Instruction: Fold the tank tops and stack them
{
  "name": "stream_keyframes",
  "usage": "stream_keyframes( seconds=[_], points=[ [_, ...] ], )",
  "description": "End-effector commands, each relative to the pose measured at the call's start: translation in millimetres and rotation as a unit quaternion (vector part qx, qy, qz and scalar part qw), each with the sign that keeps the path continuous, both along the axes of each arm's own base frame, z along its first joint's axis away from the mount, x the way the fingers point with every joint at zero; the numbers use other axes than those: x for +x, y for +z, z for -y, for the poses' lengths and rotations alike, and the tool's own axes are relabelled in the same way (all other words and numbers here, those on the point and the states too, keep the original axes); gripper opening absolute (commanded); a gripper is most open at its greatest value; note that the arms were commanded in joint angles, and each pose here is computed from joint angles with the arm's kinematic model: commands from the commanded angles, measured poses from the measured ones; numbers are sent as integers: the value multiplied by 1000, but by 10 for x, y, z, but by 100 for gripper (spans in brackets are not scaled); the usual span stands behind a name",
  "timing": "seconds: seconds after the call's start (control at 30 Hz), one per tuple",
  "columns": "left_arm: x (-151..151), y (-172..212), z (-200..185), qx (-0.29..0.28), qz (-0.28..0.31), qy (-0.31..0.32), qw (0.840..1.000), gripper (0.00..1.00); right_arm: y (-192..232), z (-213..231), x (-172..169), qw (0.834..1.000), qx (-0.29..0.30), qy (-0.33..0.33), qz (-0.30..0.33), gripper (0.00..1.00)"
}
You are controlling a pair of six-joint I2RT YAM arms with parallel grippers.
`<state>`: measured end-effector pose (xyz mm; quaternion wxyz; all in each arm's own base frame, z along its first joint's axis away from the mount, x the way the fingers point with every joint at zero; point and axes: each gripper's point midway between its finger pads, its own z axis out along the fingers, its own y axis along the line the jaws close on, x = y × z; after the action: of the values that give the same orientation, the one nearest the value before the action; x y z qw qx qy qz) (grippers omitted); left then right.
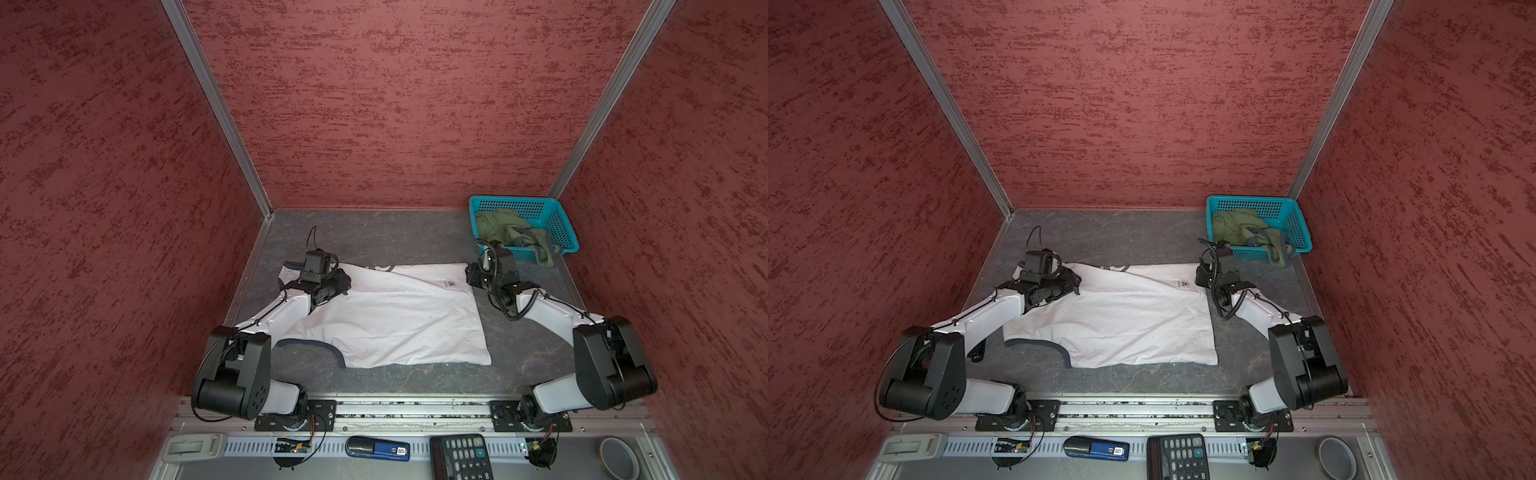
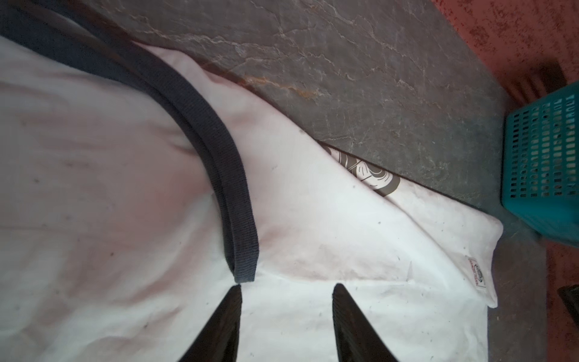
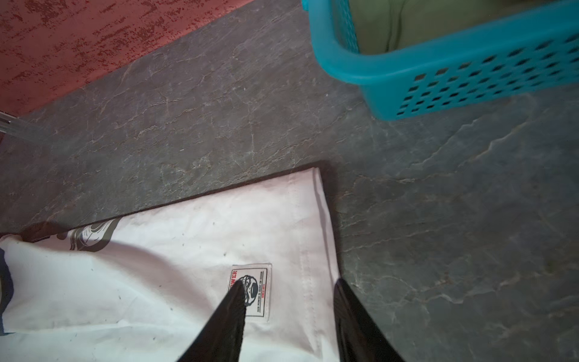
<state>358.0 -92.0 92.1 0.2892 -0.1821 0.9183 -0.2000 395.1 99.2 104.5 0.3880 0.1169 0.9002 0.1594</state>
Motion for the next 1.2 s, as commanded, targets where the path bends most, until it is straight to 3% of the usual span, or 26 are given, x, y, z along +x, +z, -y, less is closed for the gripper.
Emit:
stream_keyframes(
  seconds=[0.0,0.33,0.63,0.83,1.0,1.17],
  points=[
    [37,-43,-10,6,-22,7,1000,52,-6,-73,28,999,30,0,-12,49],
    [124,-454,2,15,-94,16,995,58,-439,-38,-30,996,17,-23,-82,54],
    [131,-627,43,16,-117,11,993,47,-682,15,-61,993,2,-37,-116,56],
    [140,-572,61,12,-108,9,994,29,-739,-12,-71,992,5,-32,-124,44],
    [119,-489,77,14,-97,4,995,14,-723,3,-78,992,2,-31,-124,28],
    [69,-382,88,11,-84,4,996,6,-645,46,-85,993,-9,-35,-115,13]
  ],
)
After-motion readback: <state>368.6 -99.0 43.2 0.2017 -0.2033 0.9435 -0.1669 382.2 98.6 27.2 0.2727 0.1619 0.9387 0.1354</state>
